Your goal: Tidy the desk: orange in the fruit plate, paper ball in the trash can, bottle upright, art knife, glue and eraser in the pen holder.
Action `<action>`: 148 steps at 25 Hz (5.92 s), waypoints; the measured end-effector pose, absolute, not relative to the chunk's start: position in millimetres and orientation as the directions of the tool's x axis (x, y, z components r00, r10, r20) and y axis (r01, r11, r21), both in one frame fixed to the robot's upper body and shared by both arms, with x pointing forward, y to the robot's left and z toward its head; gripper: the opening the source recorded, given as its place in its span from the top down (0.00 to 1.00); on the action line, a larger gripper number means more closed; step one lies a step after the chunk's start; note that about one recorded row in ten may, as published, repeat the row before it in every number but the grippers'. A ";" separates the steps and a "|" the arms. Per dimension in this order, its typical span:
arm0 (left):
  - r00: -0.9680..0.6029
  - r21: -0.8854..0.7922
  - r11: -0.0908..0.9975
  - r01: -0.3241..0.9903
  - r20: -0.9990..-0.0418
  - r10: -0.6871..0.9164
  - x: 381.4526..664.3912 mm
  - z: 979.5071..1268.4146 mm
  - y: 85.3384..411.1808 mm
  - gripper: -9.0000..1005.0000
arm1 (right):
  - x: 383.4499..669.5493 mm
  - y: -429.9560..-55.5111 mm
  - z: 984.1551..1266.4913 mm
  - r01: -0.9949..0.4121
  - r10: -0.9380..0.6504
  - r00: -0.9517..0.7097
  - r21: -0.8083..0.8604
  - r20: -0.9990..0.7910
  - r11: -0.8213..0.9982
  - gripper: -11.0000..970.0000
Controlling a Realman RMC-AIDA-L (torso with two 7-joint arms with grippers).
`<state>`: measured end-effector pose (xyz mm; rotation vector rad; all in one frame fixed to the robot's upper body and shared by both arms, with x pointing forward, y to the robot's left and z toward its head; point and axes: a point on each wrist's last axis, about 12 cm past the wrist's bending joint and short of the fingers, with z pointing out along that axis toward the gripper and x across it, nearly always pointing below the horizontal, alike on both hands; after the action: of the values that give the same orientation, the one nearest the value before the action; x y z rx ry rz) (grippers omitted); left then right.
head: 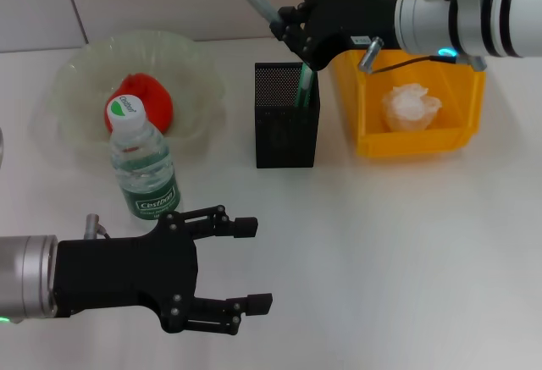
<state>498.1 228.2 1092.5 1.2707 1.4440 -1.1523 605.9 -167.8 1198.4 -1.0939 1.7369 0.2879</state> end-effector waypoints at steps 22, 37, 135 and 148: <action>-0.108 -0.100 0.048 0.994 -0.976 0.188 498.4 1091.3 226.6 0.14 | 612.1 -183.0 1166.0 -0.782 -0.398 0.040 -0.277 -0.916 0.558 0.86; -0.096 -0.088 0.051 0.995 -0.977 0.189 498.4 1088.8 226.1 0.14 | 619.7 -200.0 1145.9 -0.750 -0.268 0.026 -0.196 -0.963 0.632 0.86; -0.099 -0.091 0.055 0.994 -0.980 0.173 494.3 1084.0 226.4 0.14 | 578.9 -212.9 1158.8 -0.841 -0.105 0.111 -0.150 -0.988 0.520 0.50; -0.095 -0.078 0.119 0.990 -0.985 0.144 496.5 1089.3 242.9 0.14 | 556.6 -223.3 1157.9 -0.914 -0.152 0.048 -0.104 -0.987 0.391 0.46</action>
<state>496.5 242.9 1089.3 1.1894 1.4348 -1.1129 556.6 -223.3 1157.9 -1.0328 1.4173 0.7780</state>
